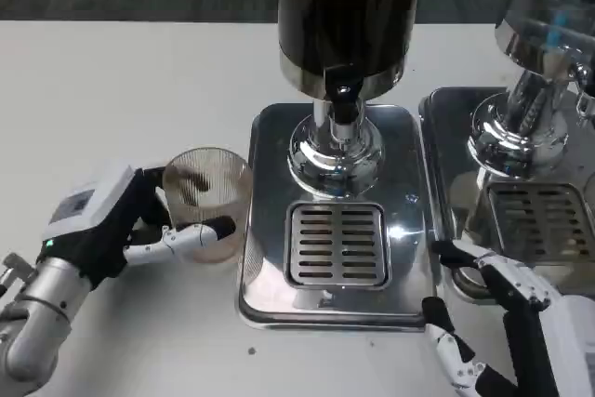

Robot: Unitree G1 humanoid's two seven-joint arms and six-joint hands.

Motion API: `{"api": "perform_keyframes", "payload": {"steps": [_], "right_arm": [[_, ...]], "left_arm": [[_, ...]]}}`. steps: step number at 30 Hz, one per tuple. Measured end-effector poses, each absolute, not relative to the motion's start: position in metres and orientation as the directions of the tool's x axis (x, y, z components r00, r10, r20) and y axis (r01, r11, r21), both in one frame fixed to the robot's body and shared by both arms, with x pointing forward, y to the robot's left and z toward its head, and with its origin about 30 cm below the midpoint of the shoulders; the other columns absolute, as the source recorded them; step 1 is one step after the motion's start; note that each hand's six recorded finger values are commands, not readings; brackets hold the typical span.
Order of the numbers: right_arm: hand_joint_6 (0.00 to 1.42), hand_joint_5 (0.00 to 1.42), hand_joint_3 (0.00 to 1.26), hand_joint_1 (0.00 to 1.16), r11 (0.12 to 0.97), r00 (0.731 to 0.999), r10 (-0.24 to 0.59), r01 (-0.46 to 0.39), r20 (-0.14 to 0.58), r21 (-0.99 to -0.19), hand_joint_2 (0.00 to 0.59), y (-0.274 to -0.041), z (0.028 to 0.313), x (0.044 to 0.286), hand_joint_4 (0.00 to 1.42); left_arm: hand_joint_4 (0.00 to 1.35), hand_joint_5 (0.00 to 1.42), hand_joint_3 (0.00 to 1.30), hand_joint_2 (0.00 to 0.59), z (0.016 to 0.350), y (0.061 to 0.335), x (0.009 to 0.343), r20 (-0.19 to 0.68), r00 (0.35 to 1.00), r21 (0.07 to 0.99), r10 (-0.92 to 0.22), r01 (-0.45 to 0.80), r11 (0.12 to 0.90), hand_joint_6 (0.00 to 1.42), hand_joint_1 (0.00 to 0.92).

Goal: Grasp the cup under the faucet to collect the drink, then remove the cup.

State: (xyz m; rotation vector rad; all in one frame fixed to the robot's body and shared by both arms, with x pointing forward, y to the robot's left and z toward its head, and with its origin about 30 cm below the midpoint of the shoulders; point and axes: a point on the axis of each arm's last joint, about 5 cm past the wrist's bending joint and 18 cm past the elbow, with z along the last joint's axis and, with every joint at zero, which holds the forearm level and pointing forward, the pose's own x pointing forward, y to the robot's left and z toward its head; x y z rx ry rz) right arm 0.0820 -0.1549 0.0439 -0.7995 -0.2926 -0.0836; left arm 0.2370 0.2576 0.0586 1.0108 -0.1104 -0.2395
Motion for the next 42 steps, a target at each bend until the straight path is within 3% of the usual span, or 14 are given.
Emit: {"api": "perform_keyframes", "payload": {"steps": [11, 28, 42], "right_arm": [[0.33, 0.36, 0.38, 0.41, 0.698, 0.957, 0.039, 0.179, 0.287, -0.694, 0.408, -0.155, 0.044, 0.082, 0.44], [0.31, 0.37, 0.38, 0.43, 0.717, 0.953, 0.046, 0.177, 0.3, -0.675, 0.42, -0.153, 0.044, 0.088, 0.44], [0.29, 0.37, 0.38, 0.44, 0.728, 0.954, 0.036, 0.178, 0.296, -0.662, 0.42, -0.151, 0.044, 0.087, 0.44]], "left_arm": [[0.65, 0.92, 0.56, 0.168, 0.055, 0.257, 0.234, 0.011, 0.974, 0.846, -0.227, 0.112, 0.521, 1.14, 0.23], [0.66, 0.92, 0.56, 0.172, 0.052, 0.267, 0.219, 0.111, 0.978, 0.846, -0.178, 0.001, 0.533, 1.14, 0.22], [0.66, 0.92, 0.56, 0.173, 0.061, 0.258, 0.222, 0.223, 0.944, 0.818, -0.243, -0.045, 0.574, 1.15, 0.216]]}}
